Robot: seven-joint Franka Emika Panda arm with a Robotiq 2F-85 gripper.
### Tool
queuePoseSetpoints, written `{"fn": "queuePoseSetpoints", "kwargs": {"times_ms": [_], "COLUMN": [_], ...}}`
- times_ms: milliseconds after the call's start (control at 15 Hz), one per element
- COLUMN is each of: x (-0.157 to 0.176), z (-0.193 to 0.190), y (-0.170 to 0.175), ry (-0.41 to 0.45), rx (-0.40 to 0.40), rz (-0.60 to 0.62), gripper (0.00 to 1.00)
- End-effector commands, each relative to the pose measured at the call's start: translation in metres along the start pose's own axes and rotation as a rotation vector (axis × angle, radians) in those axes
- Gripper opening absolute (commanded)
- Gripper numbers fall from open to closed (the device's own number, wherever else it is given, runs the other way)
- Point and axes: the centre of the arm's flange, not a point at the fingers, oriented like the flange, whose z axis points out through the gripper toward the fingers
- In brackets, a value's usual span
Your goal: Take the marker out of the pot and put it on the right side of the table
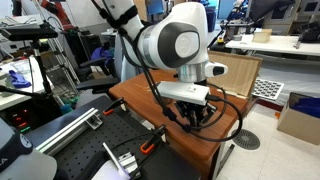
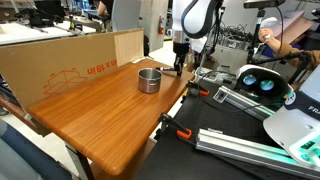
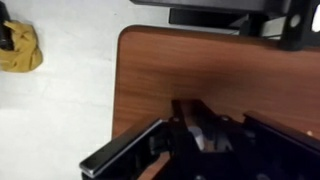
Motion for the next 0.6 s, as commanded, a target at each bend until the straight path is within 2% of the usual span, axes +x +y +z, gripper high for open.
{"fn": "queuePoseSetpoints", "kwargs": {"times_ms": [0, 133, 200, 267, 533], "x": [0.018, 0.0176, 0.017, 0.0173, 0.0198], "z": [0.0201, 0.0192, 0.0193, 0.0183, 0.0249], "y": [0.006, 0.0071, 0.0084, 0.0088, 0.0125], "ry": [-0.001, -0.009, -0.013, -0.019, -0.023], "rx": [0.03, 0.033, 0.039, 0.042, 0.047], "rz": [-0.019, -0.015, -0.013, -0.012, -0.019], "gripper": [0.05, 0.05, 0.45, 0.47, 0.74]}}
